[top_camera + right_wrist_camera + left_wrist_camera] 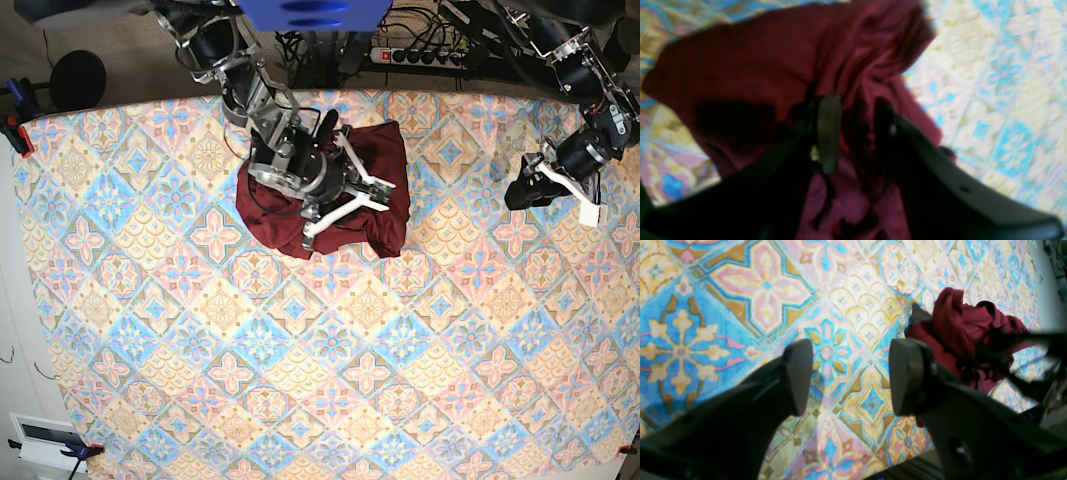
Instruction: Layout the t-shirt on the table in an organized manner, then fold the t-shirt properly
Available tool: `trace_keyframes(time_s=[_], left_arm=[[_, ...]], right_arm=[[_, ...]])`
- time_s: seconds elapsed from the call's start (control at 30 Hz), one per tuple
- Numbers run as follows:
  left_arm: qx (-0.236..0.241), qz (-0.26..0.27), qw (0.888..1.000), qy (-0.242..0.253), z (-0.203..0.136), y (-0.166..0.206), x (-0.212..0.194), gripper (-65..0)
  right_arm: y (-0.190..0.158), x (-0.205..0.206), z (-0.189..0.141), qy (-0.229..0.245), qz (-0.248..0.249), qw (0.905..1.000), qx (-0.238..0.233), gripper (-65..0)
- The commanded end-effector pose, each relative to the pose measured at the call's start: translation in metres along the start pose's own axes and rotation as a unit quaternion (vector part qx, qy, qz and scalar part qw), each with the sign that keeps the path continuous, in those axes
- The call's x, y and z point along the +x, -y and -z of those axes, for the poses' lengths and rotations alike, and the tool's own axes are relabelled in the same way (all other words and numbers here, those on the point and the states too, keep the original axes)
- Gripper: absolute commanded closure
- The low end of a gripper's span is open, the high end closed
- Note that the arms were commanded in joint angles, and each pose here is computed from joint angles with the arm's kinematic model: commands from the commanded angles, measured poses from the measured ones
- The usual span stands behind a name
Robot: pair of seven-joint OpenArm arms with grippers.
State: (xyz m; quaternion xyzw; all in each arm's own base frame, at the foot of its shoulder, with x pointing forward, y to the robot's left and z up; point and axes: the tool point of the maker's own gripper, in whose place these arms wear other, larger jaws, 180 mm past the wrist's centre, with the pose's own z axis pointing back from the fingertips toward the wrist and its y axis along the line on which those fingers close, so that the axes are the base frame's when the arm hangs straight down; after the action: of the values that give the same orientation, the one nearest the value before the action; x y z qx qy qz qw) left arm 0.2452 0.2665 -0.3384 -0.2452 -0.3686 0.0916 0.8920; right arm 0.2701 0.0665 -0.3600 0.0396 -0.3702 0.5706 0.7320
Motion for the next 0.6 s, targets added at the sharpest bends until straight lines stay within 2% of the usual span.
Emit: trace_keyframes(time_s=[0.0,0.13,0.33,0.57], left_arm=[[-0.005,0.012,1.0,0.019,-0.004,0.003,0.013,-35.4],[-0.01,0.005,1.0,0.02,-0.001,0.006,0.01,-35.4],[-0.01,0.005,1.0,0.021,-0.001,0.006,0.01,-35.4],[-0.01,0.005,1.0,0.021,-0.001,0.006,0.01,-35.4]], right_arm=[[0.03,0.011,-0.012,0.028,0.014,0.9985,-0.044,-16.6],[0.058,-0.014,-0.029,0.016,0.06,0.994,-0.09,-16.9],[0.062,-0.047,-0.043,-0.001,0.116,0.9873,-0.108,-16.6],[0.095,-0.081,-0.07,0.042,0.233,0.9622,-0.135,-18.2]])
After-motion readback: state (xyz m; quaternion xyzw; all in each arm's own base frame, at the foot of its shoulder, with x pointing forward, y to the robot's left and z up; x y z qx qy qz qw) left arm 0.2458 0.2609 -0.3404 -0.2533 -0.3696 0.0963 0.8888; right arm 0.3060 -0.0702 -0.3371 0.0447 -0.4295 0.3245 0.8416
